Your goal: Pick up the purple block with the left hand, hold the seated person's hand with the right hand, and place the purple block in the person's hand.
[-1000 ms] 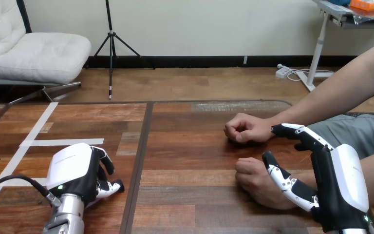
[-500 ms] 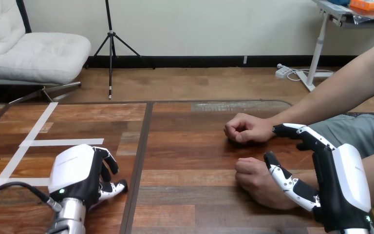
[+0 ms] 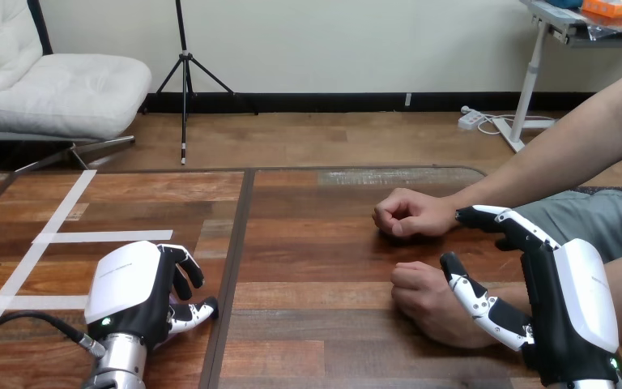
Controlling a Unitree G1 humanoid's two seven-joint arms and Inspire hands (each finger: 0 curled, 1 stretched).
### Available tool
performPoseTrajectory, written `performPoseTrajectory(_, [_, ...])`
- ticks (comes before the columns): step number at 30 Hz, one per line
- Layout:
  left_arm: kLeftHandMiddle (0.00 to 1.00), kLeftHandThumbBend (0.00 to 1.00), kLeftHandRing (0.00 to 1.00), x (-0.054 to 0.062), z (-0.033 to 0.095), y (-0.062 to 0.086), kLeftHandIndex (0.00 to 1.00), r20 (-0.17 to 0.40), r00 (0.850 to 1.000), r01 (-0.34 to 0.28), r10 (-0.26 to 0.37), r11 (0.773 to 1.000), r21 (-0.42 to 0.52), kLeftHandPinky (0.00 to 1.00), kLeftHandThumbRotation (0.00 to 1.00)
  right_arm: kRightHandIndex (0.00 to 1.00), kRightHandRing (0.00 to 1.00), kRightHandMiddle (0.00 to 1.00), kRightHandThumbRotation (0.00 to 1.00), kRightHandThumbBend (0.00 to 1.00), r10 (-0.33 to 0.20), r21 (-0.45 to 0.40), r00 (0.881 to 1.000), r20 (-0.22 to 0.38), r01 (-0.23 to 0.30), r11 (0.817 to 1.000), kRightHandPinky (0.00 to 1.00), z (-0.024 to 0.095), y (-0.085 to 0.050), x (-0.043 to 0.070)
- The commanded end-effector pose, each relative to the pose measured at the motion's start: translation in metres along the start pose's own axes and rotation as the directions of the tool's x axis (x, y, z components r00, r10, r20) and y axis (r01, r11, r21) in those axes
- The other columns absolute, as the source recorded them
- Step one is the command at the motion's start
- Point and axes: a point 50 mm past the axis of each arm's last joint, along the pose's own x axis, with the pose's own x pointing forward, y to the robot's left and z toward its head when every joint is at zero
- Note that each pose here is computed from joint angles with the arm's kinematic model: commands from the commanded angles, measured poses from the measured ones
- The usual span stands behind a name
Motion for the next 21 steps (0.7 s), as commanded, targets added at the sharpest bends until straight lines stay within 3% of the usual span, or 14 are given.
performPoseTrajectory(1, [0.43, 0.58, 0.37, 0.01, 0.0058, 0.0122, 0.45, 0.031, 0.997, -0.067, 0.067, 0.997, -0.025, 0.31, 0.0, 0.69, 0.73, 0.71, 0.37, 0.41, -0.045, -0.007, 0.996, 0.078, 0.046, 0.999, 0.65, 0.0114, -0.0098, 0.0163])
performPoseTrajectory(21, [0.41, 0.55, 0.33, 0.0103, 0.0114, 0.013, 0.46, 0.063, 0.995, -0.078, 0.082, 0.995, -0.058, 0.26, 0.05, 0.69, 0.73, 0.71, 0.4, 0.41, -0.043, -0.007, 0.996, 0.072, 0.044, 0.999, 0.65, 0.0125, -0.0092, 0.0153])
